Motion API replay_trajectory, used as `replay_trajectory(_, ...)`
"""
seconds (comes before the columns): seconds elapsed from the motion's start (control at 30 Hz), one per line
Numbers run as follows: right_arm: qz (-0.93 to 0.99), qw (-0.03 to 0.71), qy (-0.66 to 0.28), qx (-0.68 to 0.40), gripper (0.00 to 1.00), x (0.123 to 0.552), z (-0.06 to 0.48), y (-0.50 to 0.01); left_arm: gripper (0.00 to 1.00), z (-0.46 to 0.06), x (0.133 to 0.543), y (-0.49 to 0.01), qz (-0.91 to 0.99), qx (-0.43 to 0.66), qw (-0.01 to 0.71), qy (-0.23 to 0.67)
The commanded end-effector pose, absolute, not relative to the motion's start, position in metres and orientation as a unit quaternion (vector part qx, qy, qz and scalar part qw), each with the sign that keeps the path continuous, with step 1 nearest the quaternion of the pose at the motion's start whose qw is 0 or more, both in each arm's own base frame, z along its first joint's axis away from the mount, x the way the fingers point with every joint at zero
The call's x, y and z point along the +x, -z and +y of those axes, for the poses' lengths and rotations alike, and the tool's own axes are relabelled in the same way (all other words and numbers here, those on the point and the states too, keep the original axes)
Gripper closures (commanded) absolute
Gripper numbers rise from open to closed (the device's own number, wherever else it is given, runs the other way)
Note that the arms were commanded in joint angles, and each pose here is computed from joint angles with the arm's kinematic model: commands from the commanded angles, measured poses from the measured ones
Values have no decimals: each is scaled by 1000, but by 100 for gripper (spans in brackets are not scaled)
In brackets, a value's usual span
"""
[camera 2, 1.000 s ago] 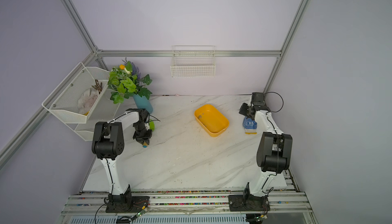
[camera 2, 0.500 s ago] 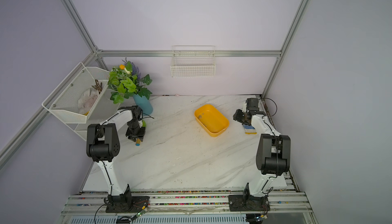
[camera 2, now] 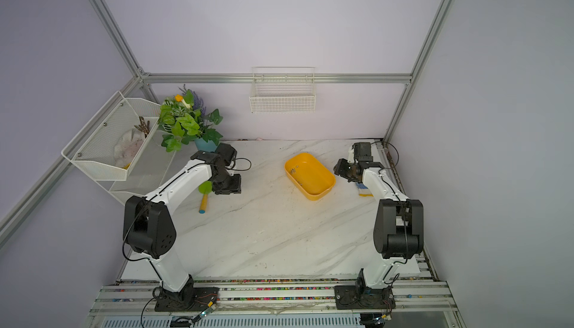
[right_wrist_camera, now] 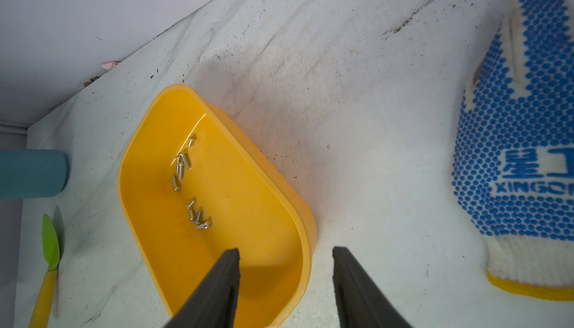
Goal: Take out the screws from the storage box
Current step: Pick up the storage box at the center of the board.
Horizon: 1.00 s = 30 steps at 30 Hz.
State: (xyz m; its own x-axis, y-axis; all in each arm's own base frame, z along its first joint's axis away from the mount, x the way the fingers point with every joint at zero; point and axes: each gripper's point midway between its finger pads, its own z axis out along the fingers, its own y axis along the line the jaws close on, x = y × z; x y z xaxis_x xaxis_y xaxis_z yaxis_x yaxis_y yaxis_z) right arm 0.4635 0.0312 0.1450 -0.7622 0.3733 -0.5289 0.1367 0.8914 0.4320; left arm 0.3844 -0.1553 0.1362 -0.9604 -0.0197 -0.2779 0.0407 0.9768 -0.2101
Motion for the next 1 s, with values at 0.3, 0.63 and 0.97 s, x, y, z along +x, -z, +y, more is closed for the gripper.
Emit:
replay_trajectory(0.3, 915, 334, -191, 124, 46, 485, 35, -158, 46, -350, 495, -204, 867, -100, 236, 427)
replay_trajectory(0.63, 912, 330, -211, 119, 46, 490, 43, -159, 47, -353, 508, -155, 879, -148, 206, 405)
replay_trajectory(0.97, 913, 330, -211, 117, 47, 487, 45, -157, 59, -360, 502, -135, 885, -150, 190, 398)
